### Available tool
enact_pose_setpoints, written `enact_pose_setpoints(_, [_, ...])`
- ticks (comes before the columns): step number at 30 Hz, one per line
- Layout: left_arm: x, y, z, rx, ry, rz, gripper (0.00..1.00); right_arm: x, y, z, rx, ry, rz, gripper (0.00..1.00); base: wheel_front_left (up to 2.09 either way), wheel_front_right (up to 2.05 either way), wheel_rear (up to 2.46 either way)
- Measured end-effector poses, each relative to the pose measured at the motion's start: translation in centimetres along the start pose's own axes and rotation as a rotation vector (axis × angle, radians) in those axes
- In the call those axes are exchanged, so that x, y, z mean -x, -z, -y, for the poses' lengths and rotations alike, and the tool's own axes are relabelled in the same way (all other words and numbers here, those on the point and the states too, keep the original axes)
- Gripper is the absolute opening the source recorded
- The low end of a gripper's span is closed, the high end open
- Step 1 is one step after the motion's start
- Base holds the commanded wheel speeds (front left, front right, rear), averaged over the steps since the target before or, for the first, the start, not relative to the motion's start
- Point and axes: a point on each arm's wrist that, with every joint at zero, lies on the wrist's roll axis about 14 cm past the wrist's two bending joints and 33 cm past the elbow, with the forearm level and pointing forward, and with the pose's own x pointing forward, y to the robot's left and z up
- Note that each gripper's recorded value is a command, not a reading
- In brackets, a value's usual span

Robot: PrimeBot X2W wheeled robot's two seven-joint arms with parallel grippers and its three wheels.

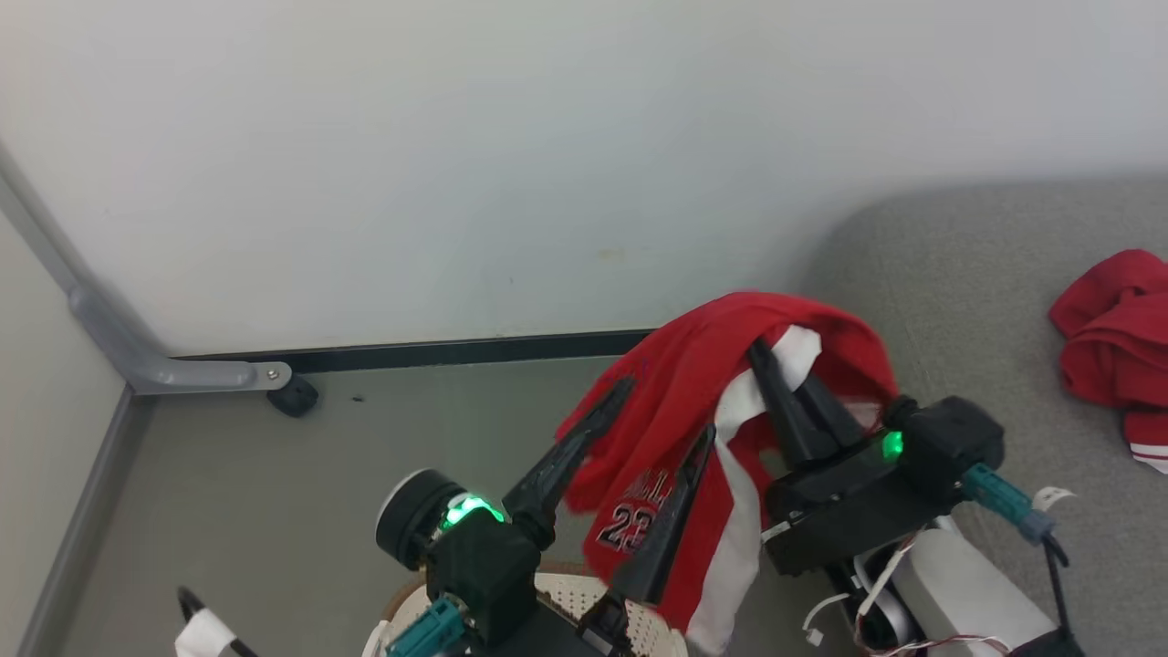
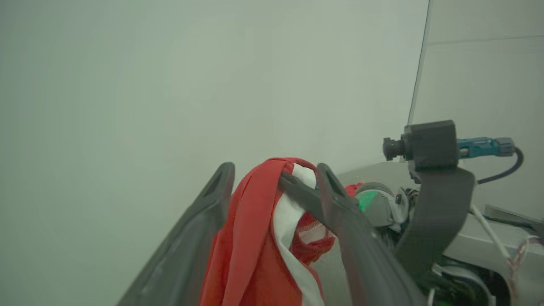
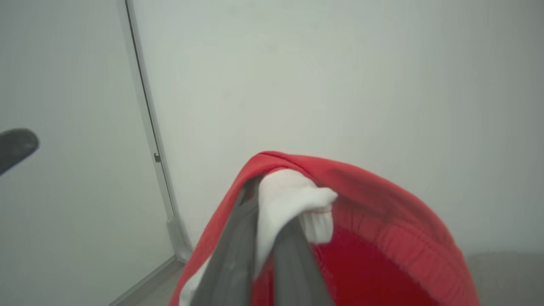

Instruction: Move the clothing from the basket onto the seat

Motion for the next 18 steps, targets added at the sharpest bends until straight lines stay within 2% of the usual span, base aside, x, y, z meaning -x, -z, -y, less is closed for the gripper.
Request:
enact_pose_setpoints(10, [1.2, 5.2, 1.9, 0.027, 0.063, -0.155, 1.0, 2.9, -1.2, 8.0, 0.098, 0.219, 0.012, 0.0, 0.0, 0.0, 0.0])
enact_pose_setpoints(18, [1.4, 8.1, 4.2, 0.06, 0.144, -0.232, 1.0, 5.9, -0.7, 11.5, 0.12, 0.344, -0.019, 0.0, 0.0, 0.0, 0.0])
